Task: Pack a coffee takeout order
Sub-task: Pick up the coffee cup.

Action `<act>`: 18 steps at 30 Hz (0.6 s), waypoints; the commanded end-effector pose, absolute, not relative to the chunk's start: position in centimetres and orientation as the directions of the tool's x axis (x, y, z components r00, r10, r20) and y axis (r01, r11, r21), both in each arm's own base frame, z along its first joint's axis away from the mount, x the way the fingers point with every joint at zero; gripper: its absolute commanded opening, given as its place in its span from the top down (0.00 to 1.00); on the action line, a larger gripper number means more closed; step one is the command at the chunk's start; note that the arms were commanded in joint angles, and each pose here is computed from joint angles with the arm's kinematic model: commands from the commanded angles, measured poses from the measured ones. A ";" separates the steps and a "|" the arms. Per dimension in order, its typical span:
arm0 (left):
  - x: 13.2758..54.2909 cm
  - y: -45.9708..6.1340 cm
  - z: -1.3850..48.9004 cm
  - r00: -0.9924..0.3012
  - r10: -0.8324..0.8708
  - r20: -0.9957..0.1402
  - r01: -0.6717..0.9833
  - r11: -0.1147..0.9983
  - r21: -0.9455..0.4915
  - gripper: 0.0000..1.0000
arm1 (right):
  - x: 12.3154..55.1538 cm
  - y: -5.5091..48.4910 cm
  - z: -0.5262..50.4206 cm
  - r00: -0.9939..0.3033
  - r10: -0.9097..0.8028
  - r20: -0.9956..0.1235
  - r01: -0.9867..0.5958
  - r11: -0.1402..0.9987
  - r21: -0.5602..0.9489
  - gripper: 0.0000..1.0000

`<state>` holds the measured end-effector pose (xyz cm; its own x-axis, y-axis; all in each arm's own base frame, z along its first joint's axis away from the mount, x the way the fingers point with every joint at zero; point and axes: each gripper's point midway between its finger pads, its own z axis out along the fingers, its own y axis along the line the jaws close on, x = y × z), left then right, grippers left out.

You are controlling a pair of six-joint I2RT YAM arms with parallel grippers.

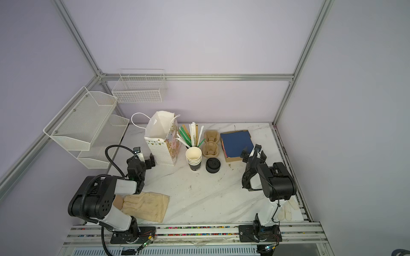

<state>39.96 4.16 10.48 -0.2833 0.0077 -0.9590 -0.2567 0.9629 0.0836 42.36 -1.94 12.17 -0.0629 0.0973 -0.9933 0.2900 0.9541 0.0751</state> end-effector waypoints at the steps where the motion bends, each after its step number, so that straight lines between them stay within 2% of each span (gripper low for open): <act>1: 39.8 4.3 11.5 -0.241 0.020 -0.970 -0.264 0.961 0.085 0.00 | 42.6 -1.8 13.9 -0.004 0.088 -0.996 0.294 0.952 0.083 0.03; 18: 39.8 4.2 11.5 -0.240 0.020 -0.970 -0.262 0.961 0.085 0.00 | 42.6 -1.8 13.9 -0.004 0.087 -0.996 0.294 0.952 0.082 0.02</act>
